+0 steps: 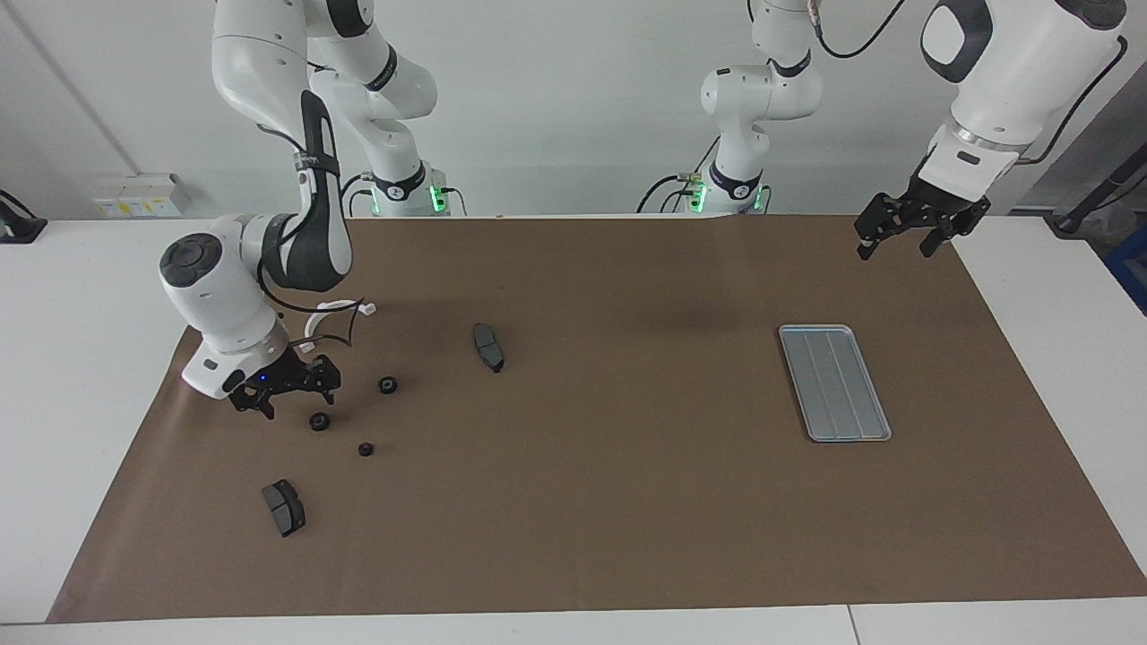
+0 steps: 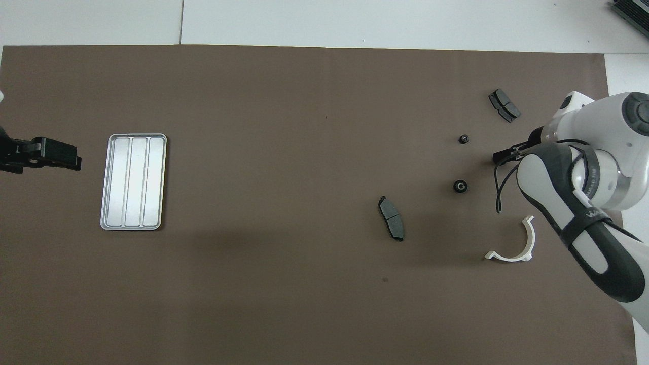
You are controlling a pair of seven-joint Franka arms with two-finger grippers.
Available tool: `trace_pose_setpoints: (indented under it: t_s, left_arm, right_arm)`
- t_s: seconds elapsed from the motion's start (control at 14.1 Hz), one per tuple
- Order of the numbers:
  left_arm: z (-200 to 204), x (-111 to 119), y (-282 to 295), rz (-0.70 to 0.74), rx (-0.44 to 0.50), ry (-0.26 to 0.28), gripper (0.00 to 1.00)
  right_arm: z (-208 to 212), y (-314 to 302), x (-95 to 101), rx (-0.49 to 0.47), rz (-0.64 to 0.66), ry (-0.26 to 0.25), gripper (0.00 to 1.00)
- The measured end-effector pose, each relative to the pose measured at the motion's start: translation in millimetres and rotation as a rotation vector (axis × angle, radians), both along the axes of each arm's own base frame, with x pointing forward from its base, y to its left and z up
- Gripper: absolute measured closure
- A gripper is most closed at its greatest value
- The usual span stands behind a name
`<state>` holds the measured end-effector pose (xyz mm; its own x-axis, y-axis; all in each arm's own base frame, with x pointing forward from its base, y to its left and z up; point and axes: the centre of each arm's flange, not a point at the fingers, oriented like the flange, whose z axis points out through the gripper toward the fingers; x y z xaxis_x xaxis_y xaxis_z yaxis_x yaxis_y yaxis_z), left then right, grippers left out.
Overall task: Pick bearing gear from pile to tray
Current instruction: 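Reach the right gripper to a black bearing gear and grasp it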
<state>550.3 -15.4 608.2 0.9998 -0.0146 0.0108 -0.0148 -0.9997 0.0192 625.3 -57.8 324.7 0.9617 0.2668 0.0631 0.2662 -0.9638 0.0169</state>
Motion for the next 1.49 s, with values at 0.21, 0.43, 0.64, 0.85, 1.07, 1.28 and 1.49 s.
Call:
trace_pose_setpoints:
  t_s: [0.21,0.43,0.64,0.85,1.07,1.28,1.49]
  left_arm:
    - [0.0,0.0,0.0,0.000,0.000,0.000,0.00]
    - [0.1,0.0,0.0,0.000,0.000,0.000,0.00]
    - [0.1,0.0,0.0,0.000,0.000,0.000,0.00]
    - [0.1,-0.1,0.0,0.000,0.000,0.000,0.00]
    - [0.1,-0.1,0.0,0.000,0.000,0.000,0.00]
    - [0.1,-0.1,0.0,0.000,0.000,0.000,0.00]
    - [0.1,-0.1,0.0,0.000,0.000,0.000,0.00]
  right_arm:
    - [-23.4,-0.9,2.6,-0.006,0.019,-0.014,0.00]
    - [-33.0,-1.6,3.0,-0.005,0.017,-0.008,0.00]
    - [-32.8,-1.4,3.2,0.013,0.017,-0.011,0.04]
    - [-34.1,-2.0,3.0,0.013,0.025,-0.027,0.19]
    - [-40.0,-2.2,-0.1,0.010,0.030,-0.033,0.28]
    - [-38.6,-2.3,0.0,0.010,0.030,-0.038,0.41]
    - [-35.7,-2.1,0.4,0.009,0.031,-0.043,0.65]
